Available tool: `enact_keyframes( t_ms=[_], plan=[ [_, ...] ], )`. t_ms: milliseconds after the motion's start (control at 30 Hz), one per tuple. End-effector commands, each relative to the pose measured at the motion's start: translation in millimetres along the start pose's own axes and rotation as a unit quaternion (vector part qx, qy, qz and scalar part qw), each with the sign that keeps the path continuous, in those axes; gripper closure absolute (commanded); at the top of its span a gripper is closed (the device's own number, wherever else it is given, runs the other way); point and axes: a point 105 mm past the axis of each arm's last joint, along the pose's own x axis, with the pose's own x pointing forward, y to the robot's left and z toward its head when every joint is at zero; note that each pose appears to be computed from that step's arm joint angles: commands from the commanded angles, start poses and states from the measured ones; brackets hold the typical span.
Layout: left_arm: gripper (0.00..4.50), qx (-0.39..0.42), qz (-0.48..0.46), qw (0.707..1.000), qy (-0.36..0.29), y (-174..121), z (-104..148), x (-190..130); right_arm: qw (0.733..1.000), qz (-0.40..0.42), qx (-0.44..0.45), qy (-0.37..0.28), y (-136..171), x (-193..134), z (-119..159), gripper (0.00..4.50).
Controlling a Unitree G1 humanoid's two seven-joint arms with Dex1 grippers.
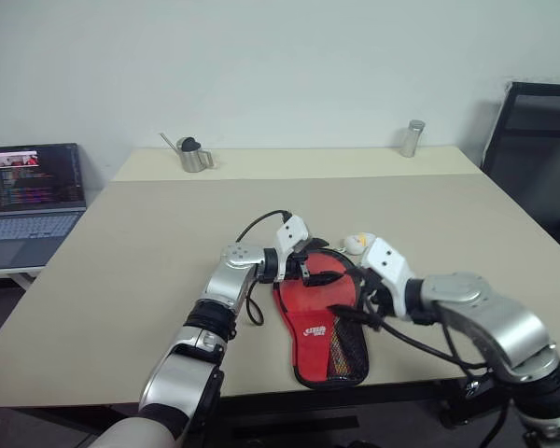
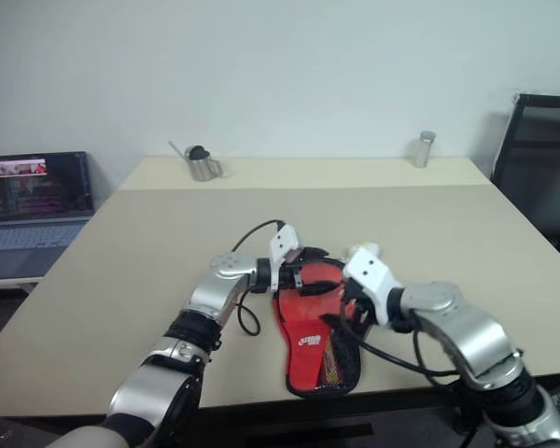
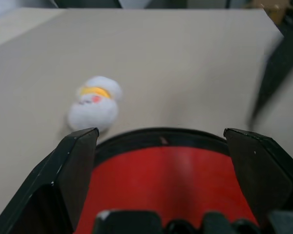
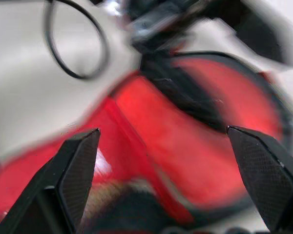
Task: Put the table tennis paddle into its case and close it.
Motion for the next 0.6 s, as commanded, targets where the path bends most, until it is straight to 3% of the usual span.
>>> enact_keyframes(
  t_ms=[33,300,600],
  plan=[
    [0.02,0.03,-0.002,0.999,0.015,0.7,4.7,-3.2,0.997,-0.018,-0.078,0.006,-27.6,-10.8,5.4,0.0],
    [0.02,0.025,0.002,0.999,0.036,1.6,-6.7,-8.7,0.976,-0.046,-0.208,0.054,-75.2,9.1,-5.5,0.0],
    [0.02,0.015,-0.014,0.999,0.047,-9.2,-18.8,-12.4,0.919,-0.083,-0.36,0.138,-121.1,41.0,-25.1,0.0]
  ],
)
